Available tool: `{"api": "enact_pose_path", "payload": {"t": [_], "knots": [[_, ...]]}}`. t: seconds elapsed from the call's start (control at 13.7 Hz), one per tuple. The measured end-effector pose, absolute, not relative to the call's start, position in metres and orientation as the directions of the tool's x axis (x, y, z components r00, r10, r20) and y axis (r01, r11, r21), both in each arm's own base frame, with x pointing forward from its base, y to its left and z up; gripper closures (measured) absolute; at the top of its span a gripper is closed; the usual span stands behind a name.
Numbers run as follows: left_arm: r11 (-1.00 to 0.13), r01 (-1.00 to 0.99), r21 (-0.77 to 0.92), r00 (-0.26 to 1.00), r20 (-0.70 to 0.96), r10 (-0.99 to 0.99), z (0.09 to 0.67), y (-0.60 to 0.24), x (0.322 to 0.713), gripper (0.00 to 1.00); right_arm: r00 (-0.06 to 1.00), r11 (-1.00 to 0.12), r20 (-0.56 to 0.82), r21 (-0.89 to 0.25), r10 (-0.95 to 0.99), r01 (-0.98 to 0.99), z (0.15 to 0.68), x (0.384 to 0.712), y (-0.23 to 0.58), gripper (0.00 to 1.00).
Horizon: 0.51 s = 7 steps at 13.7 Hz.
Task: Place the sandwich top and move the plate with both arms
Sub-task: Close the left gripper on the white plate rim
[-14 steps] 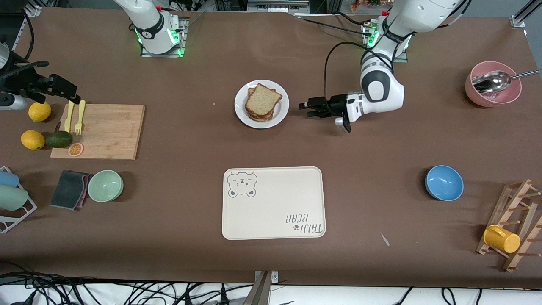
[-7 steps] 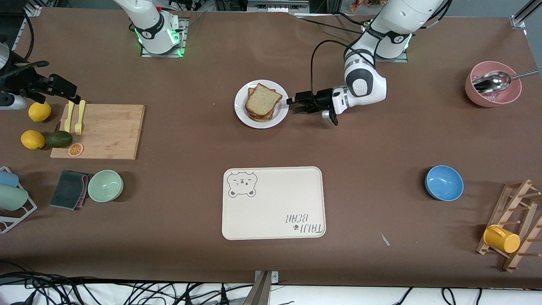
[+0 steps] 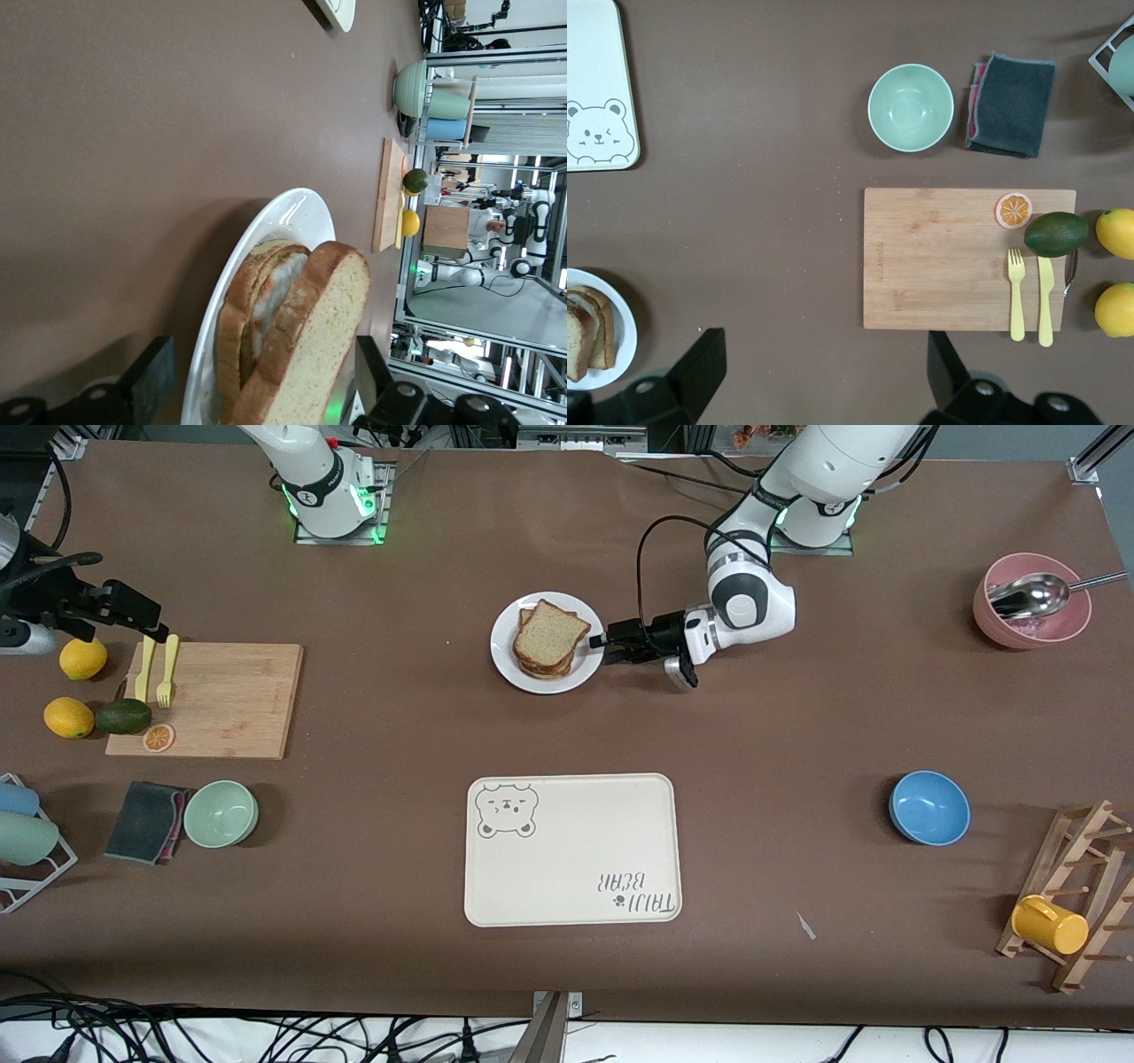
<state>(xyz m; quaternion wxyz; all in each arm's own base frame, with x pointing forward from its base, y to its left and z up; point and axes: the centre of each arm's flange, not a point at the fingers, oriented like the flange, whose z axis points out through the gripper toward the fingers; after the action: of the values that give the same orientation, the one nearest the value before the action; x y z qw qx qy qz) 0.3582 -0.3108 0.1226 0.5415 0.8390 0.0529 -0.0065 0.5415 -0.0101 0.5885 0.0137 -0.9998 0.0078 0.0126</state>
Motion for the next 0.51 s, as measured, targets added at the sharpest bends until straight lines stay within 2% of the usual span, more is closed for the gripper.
{"api": "enact_pose_path", "payload": {"t": [0.29, 0.36, 0.44, 0.51], "knots": [[-0.417, 0.076, 0.906, 0.995, -0.045, 0.084, 0.109, -0.31, 0.356, 0.12, 1.0, -1.0, -0.025, -0.027, -0.015, -0.016, 0.588, 0.542, -0.01, 0.0], [-0.416, 0.074, 0.906, 0.996, -0.043, 0.083, 0.107, -0.311, 0.356, 0.2, 1.0, -1.0, -0.025, -0.027, -0.015, -0.016, 0.588, 0.542, -0.01, 0.0], [-0.416, 0.073, 0.907, 0.996, -0.042, 0.084, 0.107, -0.311, 0.356, 0.2, 1.0, -1.0, -0.025, -0.027, -0.015, -0.016, 0.588, 0.542, -0.01, 0.0], [-0.415, 0.073, 0.907, 0.996, -0.042, 0.084, 0.107, -0.312, 0.357, 0.26, 1.0, -1.0, -0.026, -0.027, -0.015, -0.015, 0.588, 0.541, -0.01, 0.0]]}}
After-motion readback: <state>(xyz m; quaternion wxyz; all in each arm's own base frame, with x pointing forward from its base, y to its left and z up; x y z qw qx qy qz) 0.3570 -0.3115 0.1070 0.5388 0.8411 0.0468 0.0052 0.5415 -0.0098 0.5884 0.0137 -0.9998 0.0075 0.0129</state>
